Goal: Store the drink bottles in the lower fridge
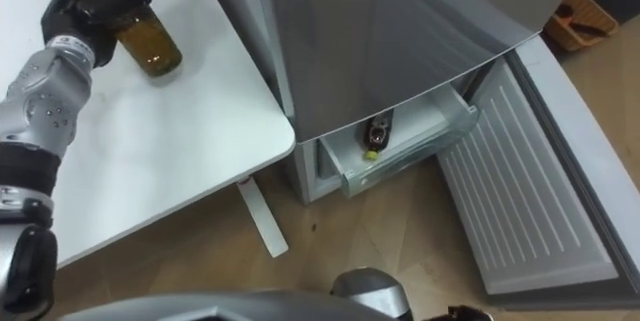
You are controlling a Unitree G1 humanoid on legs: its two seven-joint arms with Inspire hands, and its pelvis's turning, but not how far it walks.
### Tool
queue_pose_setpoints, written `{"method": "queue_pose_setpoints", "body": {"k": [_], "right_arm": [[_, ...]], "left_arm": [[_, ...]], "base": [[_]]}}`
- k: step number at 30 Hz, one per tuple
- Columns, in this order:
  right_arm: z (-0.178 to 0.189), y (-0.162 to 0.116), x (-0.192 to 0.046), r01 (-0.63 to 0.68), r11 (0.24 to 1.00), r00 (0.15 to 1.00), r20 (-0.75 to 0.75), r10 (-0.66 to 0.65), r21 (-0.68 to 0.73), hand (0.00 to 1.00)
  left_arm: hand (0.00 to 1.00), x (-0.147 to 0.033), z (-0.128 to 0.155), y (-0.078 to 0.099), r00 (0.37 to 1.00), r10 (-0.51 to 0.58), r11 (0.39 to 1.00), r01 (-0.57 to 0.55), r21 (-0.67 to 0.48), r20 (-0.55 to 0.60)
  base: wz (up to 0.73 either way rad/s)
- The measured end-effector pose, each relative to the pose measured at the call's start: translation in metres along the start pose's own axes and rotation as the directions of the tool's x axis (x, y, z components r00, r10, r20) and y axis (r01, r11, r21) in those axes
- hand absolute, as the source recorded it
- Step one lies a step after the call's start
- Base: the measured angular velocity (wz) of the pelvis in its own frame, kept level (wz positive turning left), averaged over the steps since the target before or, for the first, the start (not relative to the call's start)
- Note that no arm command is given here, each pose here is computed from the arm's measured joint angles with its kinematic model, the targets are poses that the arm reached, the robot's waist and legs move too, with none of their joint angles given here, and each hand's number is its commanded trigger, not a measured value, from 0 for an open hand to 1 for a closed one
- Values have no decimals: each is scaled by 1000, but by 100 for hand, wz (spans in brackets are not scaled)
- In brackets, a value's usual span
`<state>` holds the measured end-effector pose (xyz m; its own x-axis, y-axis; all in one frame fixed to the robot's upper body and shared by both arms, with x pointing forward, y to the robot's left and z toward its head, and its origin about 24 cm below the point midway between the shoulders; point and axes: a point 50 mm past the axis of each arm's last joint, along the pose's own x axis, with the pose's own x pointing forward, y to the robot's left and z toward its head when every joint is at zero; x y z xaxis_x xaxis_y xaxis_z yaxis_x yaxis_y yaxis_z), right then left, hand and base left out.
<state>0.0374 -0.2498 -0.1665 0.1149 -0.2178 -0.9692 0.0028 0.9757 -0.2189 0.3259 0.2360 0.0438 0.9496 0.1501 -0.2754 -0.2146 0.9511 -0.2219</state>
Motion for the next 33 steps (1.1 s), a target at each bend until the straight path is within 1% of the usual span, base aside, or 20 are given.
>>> {"method": "queue_pose_setpoints", "body": {"k": [2,3,5,7,8,10,11,13,18,20,21,23,24,25,29,33], "right_arm": [[12,1,0,-5,1000,998,59,3,30,0],[15,1,-1,-7,999,997,77,4,41,0],[24,2,-2,-18,996,992,126,7,86,0],[27,3,-2,-25,994,990,144,10,107,0],[29,3,-2,-29,993,989,149,11,113,0],[29,3,-2,-30,993,988,153,12,115,0],[30,3,-2,-32,993,988,156,14,115,0],[28,4,-2,-38,992,988,153,20,119,0],[22,4,-2,-52,990,989,141,33,133,0],[19,4,-2,-54,989,990,133,35,135,0],[18,4,-2,-54,989,991,130,36,138,0],[16,4,-2,-59,991,991,123,44,122,0],[16,4,-2,-60,991,991,123,45,119,0],[16,5,-2,-59,993,991,122,47,104,0],[16,2,-2,-51,995,992,123,40,87,0],[16,1,-2,-48,995,992,124,38,82,0]], "left_arm": [[100,-2,6,-13,998,-55,998,54,16,31],[100,-3,8,-15,997,-63,998,62,17,43],[100,-13,19,-23,987,-122,992,119,26,110],[100,-21,26,-30,973,-169,985,165,39,157],[100,-27,29,-35,964,-191,981,185,54,186],[100,-38,30,-40,949,-228,973,216,75,217],[100,-45,30,-40,941,-249,968,235,89,231],[100,-53,31,-43,925,-287,958,270,100,248],[100,-68,37,-48,890,-354,935,329,133,288],[100,-84,43,-47,860,-387,922,352,163,333],[100,-87,45,-48,851,-400,916,363,170,341],[100,-96,53,-56,807,-457,889,415,193,373],[100,-98,56,-57,796,-469,883,425,200,382],[100,-103,60,-61,769,-497,867,453,206,402],[100,-118,75,-60,694,-546,829,531,179,469],[100,-125,80,-56,660,-563,806,572,154,498]], "base": [[14],[14],[16],[18],[15],[21],[20],[19],[23],[24],[27],[32],[29],[19],[13],[9]]}}
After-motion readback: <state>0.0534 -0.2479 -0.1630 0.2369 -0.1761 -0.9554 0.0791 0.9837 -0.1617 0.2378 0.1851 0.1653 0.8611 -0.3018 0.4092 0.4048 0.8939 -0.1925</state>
